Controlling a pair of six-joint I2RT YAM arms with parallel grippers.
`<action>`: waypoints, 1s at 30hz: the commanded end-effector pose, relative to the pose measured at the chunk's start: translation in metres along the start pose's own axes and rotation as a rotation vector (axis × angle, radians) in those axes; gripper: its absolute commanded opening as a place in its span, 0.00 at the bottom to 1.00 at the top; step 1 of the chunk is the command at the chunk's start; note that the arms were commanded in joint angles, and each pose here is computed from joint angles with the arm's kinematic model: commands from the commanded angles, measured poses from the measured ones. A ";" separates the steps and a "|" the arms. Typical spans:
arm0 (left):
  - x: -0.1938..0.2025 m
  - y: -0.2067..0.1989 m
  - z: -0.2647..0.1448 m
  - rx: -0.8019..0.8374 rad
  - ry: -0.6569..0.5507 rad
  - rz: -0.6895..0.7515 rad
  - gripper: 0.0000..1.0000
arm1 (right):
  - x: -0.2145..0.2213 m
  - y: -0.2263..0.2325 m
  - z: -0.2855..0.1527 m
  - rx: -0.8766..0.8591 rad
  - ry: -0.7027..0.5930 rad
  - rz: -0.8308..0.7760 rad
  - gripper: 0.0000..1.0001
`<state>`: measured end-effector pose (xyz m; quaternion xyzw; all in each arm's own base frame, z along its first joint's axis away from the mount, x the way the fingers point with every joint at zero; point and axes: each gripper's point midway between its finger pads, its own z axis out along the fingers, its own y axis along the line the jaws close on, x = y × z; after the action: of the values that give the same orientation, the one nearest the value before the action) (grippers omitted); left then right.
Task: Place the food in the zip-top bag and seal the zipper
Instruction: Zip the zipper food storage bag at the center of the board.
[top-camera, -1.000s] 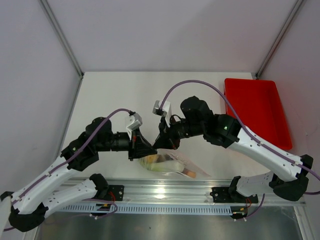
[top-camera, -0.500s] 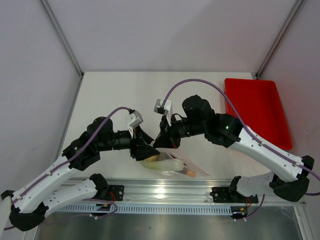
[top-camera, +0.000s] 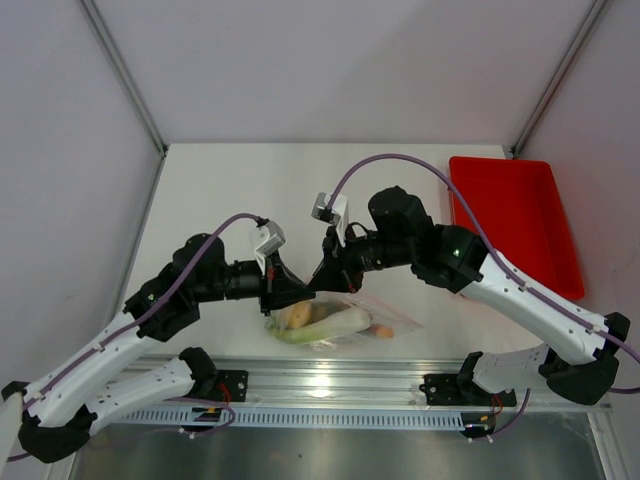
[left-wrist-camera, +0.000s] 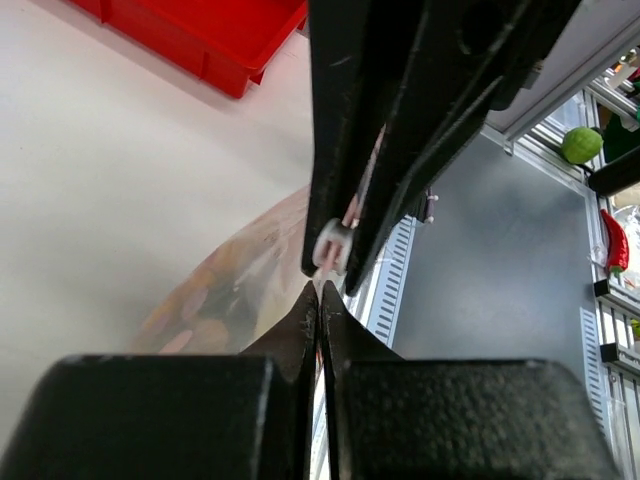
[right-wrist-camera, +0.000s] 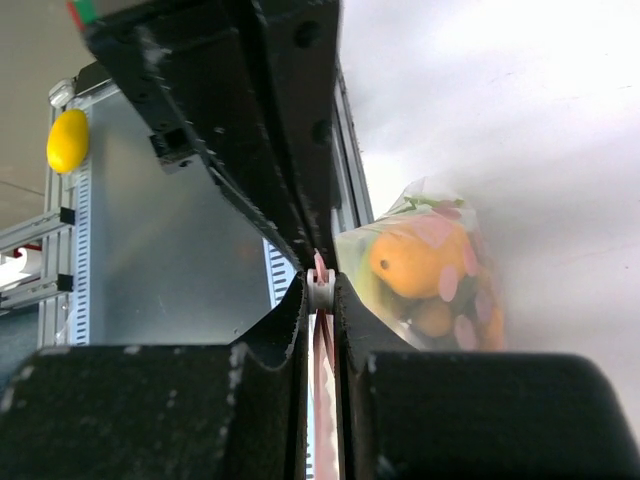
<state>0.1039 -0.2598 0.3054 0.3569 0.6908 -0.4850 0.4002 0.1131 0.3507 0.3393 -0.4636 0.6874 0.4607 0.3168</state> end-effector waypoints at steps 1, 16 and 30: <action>-0.005 0.006 0.004 -0.014 -0.017 0.006 0.01 | -0.030 0.019 -0.014 -0.048 -0.105 -0.040 0.00; -0.047 0.013 -0.018 -0.123 -0.230 -0.050 0.00 | 0.021 -0.028 -0.019 0.179 -0.017 0.056 0.00; -0.018 0.008 -0.011 -0.028 -0.191 0.006 0.92 | -0.004 -0.011 -0.026 0.059 -0.116 0.082 0.00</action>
<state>0.1167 -0.2477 0.3202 0.2955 0.6731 -0.5005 0.4574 0.1282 0.3154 0.3076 -0.3970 0.7414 0.4329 0.3244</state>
